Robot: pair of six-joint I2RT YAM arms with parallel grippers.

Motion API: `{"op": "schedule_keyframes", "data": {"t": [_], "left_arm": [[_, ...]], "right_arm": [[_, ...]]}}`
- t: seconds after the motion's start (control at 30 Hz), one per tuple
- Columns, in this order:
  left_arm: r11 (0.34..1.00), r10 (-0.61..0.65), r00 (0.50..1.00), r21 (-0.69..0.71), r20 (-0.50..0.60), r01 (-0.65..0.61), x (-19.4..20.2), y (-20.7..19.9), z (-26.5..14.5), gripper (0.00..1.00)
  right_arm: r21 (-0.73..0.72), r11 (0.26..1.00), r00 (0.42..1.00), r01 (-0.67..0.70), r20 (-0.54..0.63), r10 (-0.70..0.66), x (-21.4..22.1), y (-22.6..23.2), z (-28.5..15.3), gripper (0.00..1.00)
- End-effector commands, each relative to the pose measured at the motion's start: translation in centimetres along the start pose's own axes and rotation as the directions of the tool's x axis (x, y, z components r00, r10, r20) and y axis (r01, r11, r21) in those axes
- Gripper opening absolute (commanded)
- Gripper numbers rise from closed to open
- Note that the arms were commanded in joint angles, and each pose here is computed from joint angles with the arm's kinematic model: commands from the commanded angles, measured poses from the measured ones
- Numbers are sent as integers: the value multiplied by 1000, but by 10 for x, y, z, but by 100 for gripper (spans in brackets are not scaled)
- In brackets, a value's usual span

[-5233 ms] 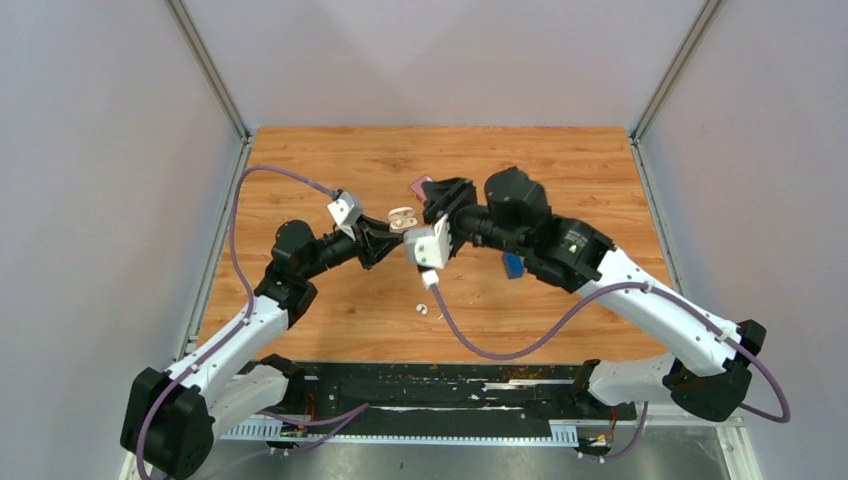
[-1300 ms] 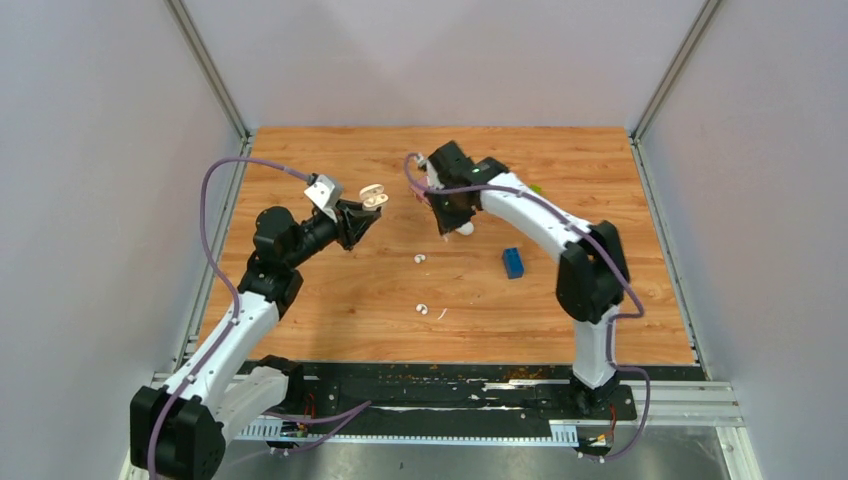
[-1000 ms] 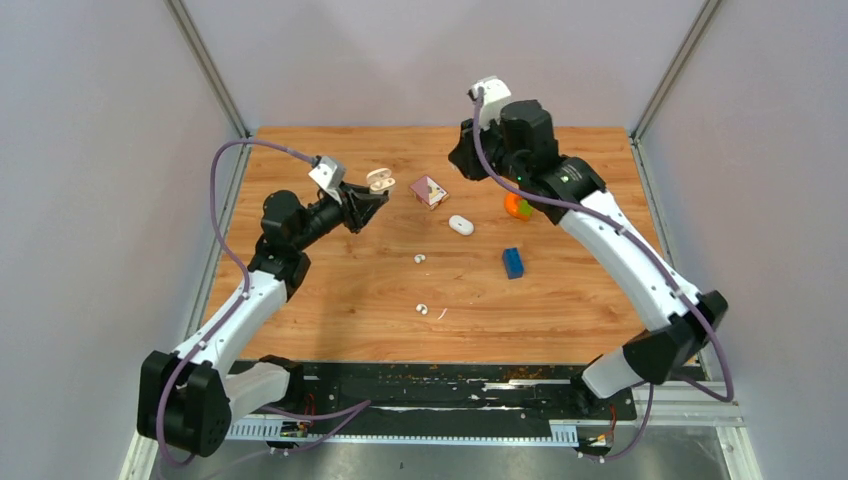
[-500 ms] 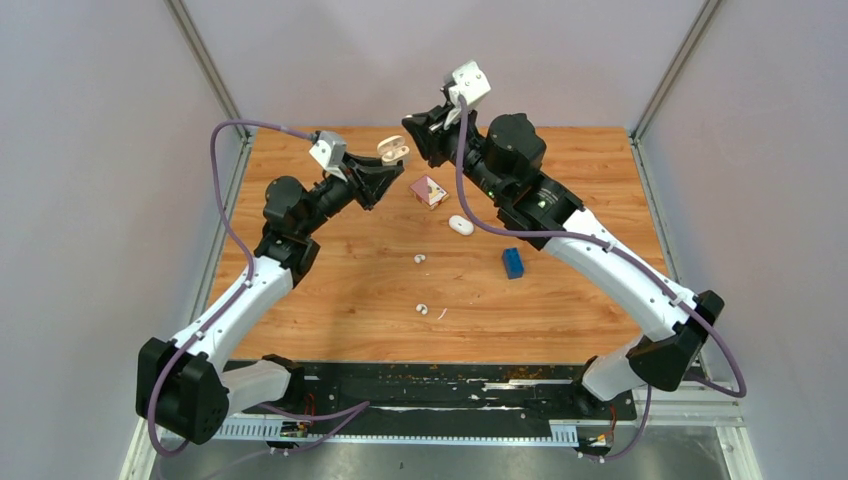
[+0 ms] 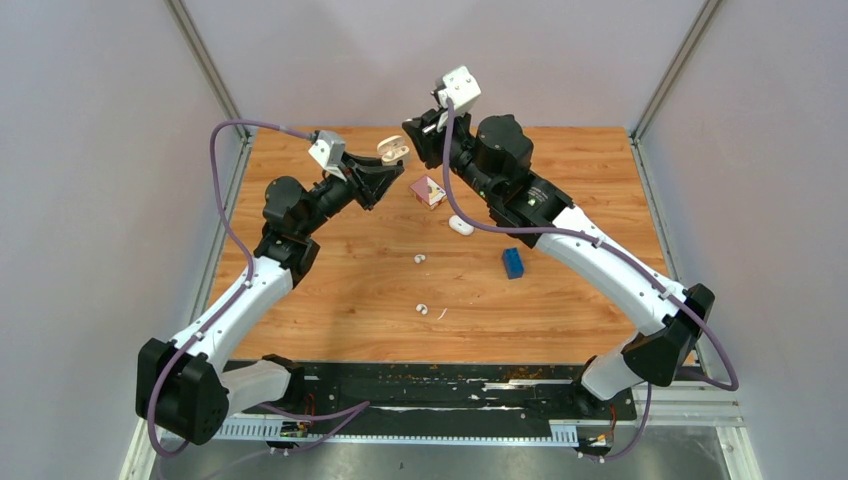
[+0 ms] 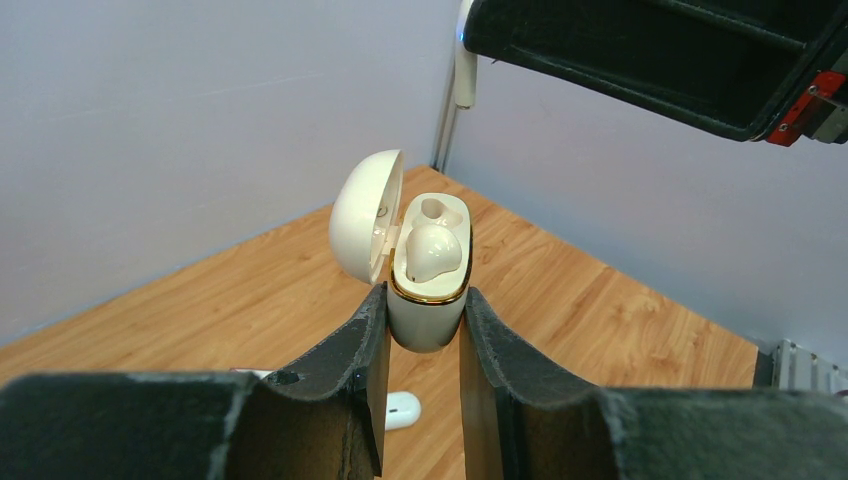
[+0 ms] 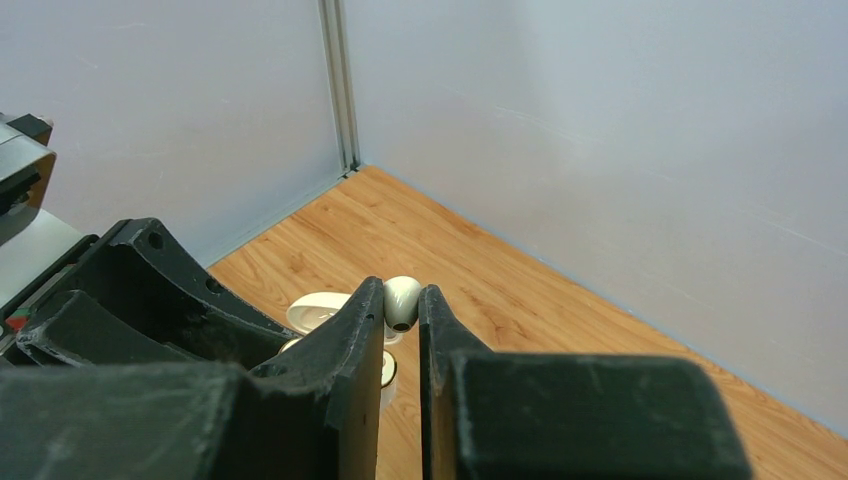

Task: Insert the wireless bluetooth earbuds into the charging case
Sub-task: Place the earbud in the charging case.

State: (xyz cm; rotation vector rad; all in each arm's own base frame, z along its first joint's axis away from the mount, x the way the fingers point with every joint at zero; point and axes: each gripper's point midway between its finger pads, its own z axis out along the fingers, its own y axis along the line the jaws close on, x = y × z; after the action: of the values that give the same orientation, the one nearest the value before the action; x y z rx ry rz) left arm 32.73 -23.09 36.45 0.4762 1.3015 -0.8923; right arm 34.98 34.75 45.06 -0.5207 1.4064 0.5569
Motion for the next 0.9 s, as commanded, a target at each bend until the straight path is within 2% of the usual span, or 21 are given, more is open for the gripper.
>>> {"op": "schedule_keyframes", "data": {"t": [0.0, 0.87], "left_arm": [[999, 29, 995, 22, 92, -31, -36, -11, 1, 0], [1000, 8, 993, 20, 115, -10, -47, -14, 1, 0]], "right_arm": [[-13, 1000, 1000, -5, 20, 5, -4, 5, 1, 0], [-14, 1000, 1000, 19, -4, -19, 19, 14, 4, 0]]}}
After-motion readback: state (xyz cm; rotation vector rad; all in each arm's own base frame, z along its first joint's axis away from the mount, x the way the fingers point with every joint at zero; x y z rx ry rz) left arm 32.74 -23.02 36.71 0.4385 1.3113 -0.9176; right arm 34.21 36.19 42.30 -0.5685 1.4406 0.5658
